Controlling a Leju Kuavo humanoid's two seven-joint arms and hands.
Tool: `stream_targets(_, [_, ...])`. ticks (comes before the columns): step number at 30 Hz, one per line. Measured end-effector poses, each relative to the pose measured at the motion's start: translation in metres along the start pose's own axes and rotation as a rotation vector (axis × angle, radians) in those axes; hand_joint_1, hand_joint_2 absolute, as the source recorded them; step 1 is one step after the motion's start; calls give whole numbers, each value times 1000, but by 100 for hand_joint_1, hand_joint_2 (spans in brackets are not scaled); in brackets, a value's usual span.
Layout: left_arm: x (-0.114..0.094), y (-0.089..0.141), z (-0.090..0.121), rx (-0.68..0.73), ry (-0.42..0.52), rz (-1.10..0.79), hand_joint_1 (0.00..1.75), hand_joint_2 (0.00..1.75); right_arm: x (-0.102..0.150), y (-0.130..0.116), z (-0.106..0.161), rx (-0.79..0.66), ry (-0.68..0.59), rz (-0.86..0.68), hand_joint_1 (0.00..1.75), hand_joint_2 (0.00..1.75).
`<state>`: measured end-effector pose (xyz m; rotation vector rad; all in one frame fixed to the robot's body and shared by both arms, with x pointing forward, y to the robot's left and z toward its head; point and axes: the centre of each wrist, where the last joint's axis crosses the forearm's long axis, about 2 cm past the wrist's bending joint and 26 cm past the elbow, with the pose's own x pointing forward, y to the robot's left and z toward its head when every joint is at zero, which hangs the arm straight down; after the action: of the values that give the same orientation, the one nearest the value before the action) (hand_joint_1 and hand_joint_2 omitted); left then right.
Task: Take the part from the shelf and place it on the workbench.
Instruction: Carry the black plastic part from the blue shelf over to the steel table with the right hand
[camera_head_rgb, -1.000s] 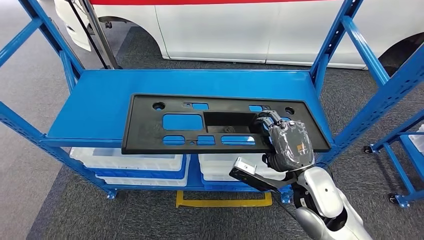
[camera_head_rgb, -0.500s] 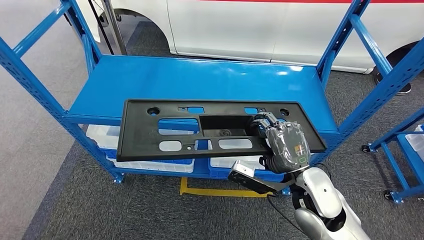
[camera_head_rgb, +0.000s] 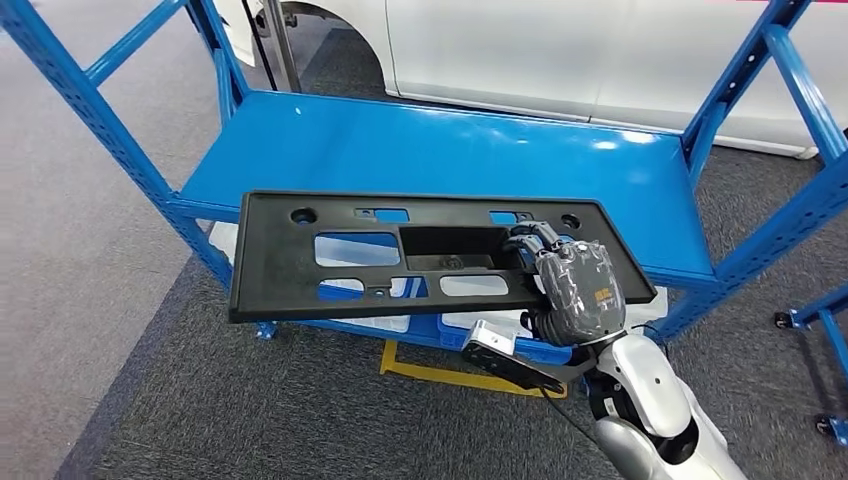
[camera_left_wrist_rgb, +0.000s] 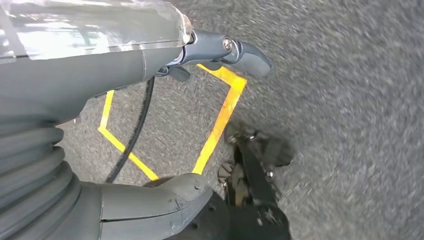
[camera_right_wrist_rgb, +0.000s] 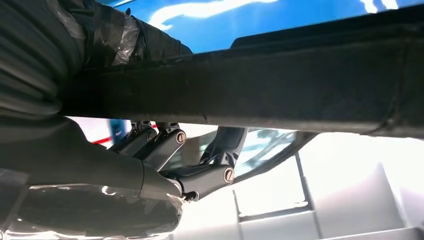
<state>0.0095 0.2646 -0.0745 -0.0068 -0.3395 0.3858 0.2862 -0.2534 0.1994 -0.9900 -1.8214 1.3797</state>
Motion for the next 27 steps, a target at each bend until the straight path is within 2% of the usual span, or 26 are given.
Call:
stream_targets(7, [-1,5,-1,5,16,-52,0,175,11,1,7,-19,-12,-16,175,175])
stream_targets(11, [1,12,-5,16,33,-113,0,175,30,3,2,-36,-31,-6,175,175])
stream_targets(16, [4,18,-11,37,41,-100,0,175,50,8,-5,-35,-51,-26,175,175])
stream_targets(27, [-1,20,-22,35,48,-179,0,175,65,14,-6,-61,-47,-43,175,175])
